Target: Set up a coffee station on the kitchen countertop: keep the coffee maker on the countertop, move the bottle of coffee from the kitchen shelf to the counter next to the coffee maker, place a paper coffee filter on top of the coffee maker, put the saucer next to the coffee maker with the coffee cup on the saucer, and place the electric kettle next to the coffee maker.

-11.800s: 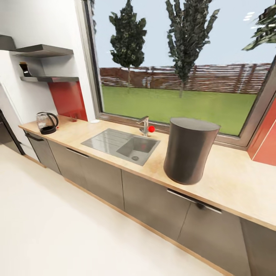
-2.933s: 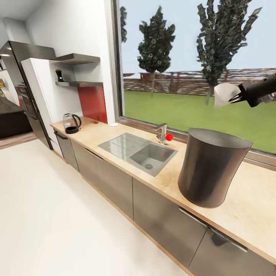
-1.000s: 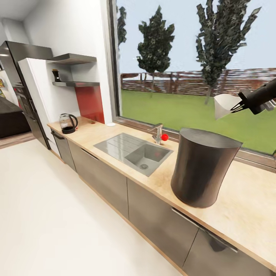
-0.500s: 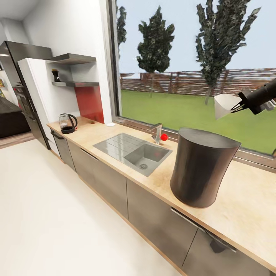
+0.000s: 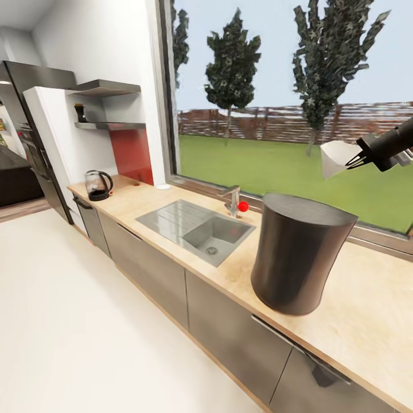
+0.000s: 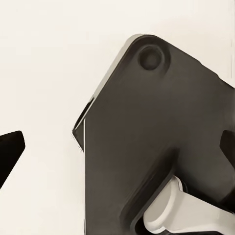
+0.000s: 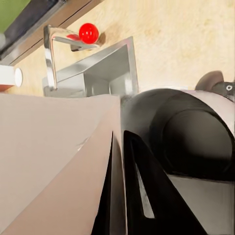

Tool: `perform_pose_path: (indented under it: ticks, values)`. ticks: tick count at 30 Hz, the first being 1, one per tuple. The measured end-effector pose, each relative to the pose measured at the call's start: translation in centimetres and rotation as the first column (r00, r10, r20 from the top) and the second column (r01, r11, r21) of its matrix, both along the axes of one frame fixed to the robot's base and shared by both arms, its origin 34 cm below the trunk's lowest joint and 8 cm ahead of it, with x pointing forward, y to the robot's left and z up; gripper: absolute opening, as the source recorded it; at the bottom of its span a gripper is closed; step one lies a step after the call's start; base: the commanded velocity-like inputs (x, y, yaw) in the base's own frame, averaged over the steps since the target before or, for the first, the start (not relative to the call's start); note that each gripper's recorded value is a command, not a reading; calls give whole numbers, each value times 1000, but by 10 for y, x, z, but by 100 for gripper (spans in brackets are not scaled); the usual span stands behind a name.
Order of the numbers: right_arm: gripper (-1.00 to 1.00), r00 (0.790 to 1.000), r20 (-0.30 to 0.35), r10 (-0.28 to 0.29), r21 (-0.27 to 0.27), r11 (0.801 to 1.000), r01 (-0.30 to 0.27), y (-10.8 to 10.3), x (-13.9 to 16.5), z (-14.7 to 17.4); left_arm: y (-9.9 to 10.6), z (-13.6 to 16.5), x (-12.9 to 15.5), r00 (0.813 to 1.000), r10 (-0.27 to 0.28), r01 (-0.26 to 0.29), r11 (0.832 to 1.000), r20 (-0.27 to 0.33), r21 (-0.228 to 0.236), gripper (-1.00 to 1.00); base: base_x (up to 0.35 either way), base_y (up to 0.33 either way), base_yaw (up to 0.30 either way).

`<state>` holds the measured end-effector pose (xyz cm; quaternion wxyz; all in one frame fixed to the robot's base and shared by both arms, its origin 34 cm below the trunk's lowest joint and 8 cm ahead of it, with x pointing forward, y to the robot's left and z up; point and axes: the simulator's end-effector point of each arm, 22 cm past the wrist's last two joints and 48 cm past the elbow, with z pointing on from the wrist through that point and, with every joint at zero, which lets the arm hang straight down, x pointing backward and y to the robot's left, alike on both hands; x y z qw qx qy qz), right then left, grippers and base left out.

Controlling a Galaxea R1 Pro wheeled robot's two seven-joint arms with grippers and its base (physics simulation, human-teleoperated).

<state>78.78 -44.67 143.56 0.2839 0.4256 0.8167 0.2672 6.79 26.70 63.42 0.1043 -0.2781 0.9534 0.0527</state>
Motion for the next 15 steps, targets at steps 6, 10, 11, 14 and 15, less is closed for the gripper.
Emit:
perform_pose_path:
  ticks: [6,10,11,14,15]
  values:
    - [-100,1000,-1,0,0,1000,0,0,0,0,0,0,0,1000,1,-1,1000,-1,0,100,98,-102,28]
    - [-100,1000,-1,-1,-2,1000,1,0,0,0,0,0,0,1000,1,-1,1000,0,-1,100,14,-15,216]
    - [-100,1000,-1,-2,-2,1000,2,-1,0,0,0,0,0,1000,1,-1,1000,0,-1,100,5,-5,266]
    - [-100,1000,-3,-3,-2,1000,3,-1,-1,0,0,0,0,1000,2,-2,1000,0,0,100,3,-3,272]
    - [-100,1000,-3,-3,-2,1000,3,-1,-1,0,0,0,0,1000,2,-2,1000,1,0,100,1,-1,185]
